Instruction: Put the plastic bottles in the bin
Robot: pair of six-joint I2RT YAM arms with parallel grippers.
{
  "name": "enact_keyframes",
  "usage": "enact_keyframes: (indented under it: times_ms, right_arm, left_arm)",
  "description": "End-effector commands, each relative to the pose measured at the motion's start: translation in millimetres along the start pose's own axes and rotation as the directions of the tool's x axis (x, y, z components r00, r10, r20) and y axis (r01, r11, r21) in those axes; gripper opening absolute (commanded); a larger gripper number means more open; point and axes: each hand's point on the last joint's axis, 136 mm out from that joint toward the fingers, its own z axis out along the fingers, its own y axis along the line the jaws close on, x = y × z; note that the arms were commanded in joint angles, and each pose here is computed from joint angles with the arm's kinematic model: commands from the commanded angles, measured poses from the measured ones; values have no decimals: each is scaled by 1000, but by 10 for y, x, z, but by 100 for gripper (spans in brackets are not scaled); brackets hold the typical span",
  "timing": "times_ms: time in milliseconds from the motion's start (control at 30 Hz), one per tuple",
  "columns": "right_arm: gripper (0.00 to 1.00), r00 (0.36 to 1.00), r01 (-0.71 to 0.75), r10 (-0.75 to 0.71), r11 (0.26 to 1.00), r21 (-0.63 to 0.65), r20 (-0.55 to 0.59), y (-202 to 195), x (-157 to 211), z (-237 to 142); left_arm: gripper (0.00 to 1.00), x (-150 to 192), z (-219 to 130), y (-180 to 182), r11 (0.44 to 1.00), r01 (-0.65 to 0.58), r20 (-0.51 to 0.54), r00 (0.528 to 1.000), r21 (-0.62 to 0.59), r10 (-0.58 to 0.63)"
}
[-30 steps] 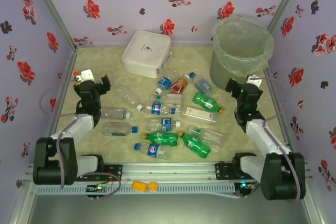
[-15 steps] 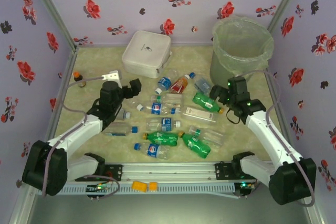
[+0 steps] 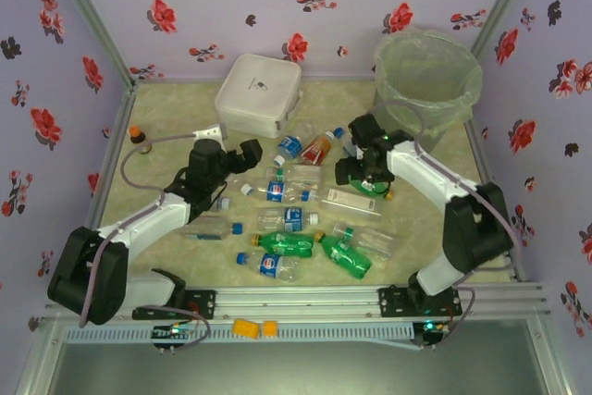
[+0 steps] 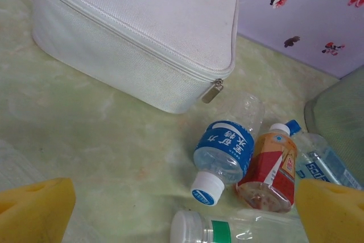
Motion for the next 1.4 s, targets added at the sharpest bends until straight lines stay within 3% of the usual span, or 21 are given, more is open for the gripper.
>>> enact_keyframes:
  times_ms: [0,200,867,1367]
  right_arm:
    - [93,984,166,-162,984,59,-74,-57,-18,92]
    - [87,965,235,-222,969,79,-138,-80,-36,368]
    - [89,949,308,-293,940,150,-114,-131,-205,636]
    - [61,939,345,-342,926,154,-45,-92,-282,647]
  left_arm:
    - [100,-15,-44,-83,999,13,-3,1000,35,-13]
    - [100,-29,-114,-52,1000,-3,0,1000,19,3]
    - [100,-72,-93,-79,999,14,18,1000,30,-15]
    - [100,-258,-236,38,998,60,126,990,-15,-58]
